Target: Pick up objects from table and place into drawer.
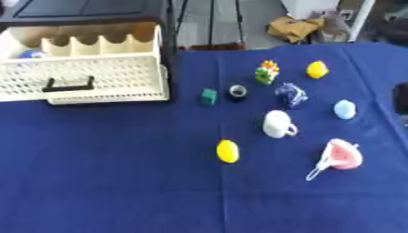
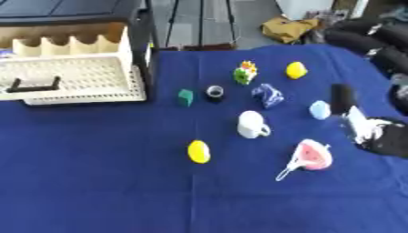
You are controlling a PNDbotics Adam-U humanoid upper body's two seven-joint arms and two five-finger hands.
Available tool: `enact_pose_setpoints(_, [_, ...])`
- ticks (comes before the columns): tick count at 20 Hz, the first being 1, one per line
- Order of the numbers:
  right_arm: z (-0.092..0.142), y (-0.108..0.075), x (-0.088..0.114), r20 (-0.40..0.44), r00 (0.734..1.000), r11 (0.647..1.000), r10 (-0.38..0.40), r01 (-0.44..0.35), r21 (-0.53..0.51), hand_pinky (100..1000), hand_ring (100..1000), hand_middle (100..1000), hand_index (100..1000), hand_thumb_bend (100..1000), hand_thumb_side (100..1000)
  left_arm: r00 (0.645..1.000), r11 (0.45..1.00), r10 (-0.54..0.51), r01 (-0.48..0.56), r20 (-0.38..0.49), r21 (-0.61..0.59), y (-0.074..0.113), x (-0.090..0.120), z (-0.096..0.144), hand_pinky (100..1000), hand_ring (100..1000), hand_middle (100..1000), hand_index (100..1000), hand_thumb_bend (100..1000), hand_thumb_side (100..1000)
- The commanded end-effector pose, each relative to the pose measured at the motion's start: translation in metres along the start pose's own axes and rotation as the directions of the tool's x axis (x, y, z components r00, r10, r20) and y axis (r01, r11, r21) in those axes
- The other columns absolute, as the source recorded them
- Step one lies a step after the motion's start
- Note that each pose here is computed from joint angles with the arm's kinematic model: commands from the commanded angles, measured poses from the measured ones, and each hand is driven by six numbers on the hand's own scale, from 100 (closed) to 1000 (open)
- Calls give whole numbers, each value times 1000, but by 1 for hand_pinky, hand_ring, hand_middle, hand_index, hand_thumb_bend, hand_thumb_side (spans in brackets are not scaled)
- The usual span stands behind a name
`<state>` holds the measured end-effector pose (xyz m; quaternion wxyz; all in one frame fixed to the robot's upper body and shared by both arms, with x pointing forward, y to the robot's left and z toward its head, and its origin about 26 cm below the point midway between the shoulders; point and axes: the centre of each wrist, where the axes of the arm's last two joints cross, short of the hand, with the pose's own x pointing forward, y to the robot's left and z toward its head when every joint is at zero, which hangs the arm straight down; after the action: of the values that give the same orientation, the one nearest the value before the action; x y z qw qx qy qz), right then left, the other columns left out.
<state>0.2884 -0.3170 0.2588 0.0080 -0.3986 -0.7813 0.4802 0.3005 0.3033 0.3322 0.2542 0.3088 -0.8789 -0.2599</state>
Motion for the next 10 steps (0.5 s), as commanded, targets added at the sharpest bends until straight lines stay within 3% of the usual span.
enact_pose_setpoints(1, [2, -11, -2, 84, 994, 987, 71, -82, 135, 703, 849, 825, 934, 130, 1000, 999, 999, 36, -38, 40, 27, -2, 5, -1, 662, 826, 829, 994, 101, 1000])
enact_pose_setpoints(6, [12, -14, -4, 145, 981, 934, 131, -171, 313, 722, 858, 810, 964, 217, 963, 991, 991, 118, -122, 63, 57, -13, 5, 1, 659, 824, 829, 992, 100, 1000])
enact_pose_setpoints(10, [16, -7, 1, 115, 986, 916, 119, -154, 371, 746, 849, 767, 974, 269, 848, 980, 979, 183, -189, 72, 82, -21, 5, 4, 655, 823, 829, 990, 100, 1000])
